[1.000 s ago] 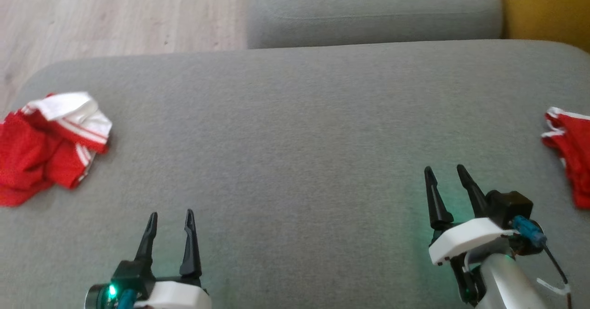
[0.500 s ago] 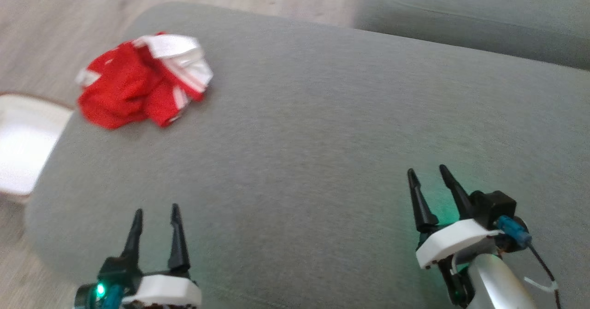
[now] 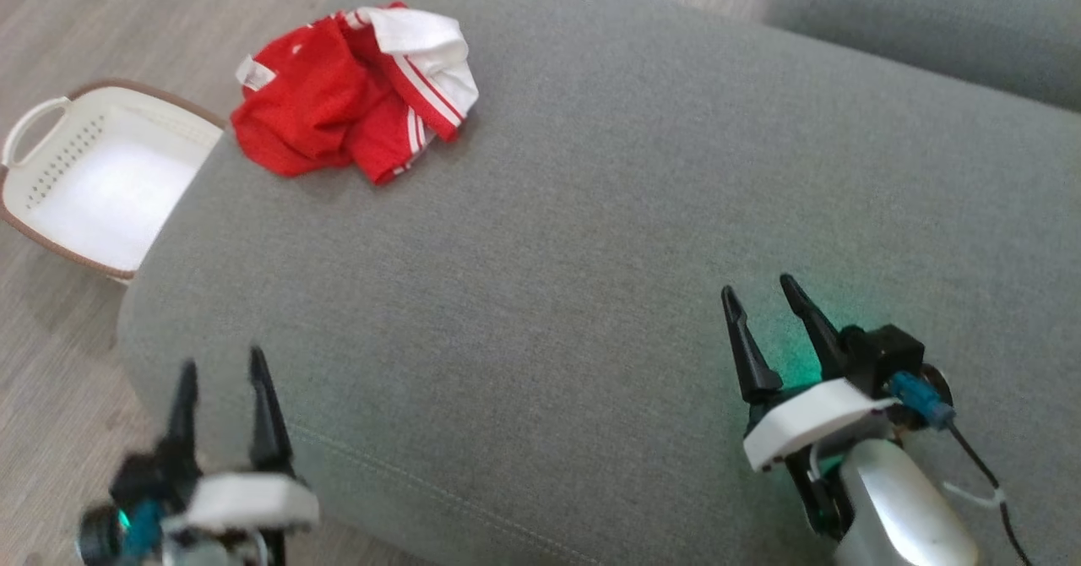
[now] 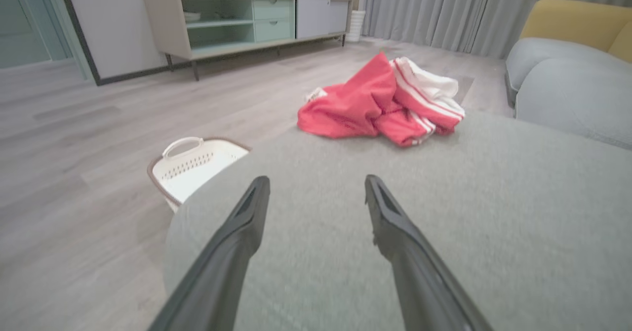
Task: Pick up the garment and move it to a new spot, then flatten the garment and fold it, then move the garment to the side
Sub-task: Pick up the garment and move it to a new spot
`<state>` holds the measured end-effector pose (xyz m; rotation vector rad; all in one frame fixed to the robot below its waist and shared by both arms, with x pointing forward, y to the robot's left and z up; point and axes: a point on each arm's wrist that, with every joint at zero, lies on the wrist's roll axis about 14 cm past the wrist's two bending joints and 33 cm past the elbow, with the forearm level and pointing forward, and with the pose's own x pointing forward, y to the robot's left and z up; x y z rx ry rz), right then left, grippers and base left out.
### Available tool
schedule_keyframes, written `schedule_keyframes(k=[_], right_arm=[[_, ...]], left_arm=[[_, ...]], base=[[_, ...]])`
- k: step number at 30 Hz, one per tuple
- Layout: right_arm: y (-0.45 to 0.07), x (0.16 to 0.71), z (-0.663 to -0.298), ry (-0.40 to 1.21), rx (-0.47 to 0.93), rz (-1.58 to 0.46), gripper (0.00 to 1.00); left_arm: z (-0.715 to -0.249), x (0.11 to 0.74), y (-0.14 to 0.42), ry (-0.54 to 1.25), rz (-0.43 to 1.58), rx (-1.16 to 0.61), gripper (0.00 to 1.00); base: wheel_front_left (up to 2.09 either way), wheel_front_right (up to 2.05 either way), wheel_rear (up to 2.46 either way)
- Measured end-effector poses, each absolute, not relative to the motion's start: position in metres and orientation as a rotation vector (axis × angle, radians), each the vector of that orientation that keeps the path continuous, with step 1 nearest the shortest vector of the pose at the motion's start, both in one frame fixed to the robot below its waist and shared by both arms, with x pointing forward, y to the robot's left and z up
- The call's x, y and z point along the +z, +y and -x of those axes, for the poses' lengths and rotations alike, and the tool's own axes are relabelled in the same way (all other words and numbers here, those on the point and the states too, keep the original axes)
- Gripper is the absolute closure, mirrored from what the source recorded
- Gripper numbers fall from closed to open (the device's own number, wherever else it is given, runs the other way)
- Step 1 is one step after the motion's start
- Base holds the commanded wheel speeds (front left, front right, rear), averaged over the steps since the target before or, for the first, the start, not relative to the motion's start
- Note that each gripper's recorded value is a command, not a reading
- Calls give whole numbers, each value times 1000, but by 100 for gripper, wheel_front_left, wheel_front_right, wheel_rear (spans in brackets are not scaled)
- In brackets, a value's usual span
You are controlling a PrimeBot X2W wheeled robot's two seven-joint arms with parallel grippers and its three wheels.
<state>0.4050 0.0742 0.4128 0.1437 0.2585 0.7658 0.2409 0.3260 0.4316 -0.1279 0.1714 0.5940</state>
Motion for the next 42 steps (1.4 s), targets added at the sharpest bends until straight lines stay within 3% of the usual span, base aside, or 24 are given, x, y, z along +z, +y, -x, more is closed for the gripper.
schedule_keyframes(k=[8,20,36,37,38,39,42], right_arm=[[72,420,-434,190,749,-145,0],[41,417,-479,124,689,-151,0],[-12,394,-506,139,567,-135,0],[-14,394,-507,139,562,-134,0],[-16,394,-507,138,559,-134,0],[-17,393,-508,138,555,-133,0],[-21,394,-510,135,544,-130,0]], left_arm=[[-322,480,358,47,17,522,0],[-425,450,373,176,-61,394,0],[-463,371,396,404,-65,481,0],[-465,368,395,413,-61,479,25],[-466,366,394,419,-58,478,70],[-468,363,393,425,-53,477,100],[-476,365,390,410,-43,469,100]], base=[[0,0,0],[0,0,0],[0,0,0],[0,0,0],[0,0,0],[0,0,0],[0,0,0]])
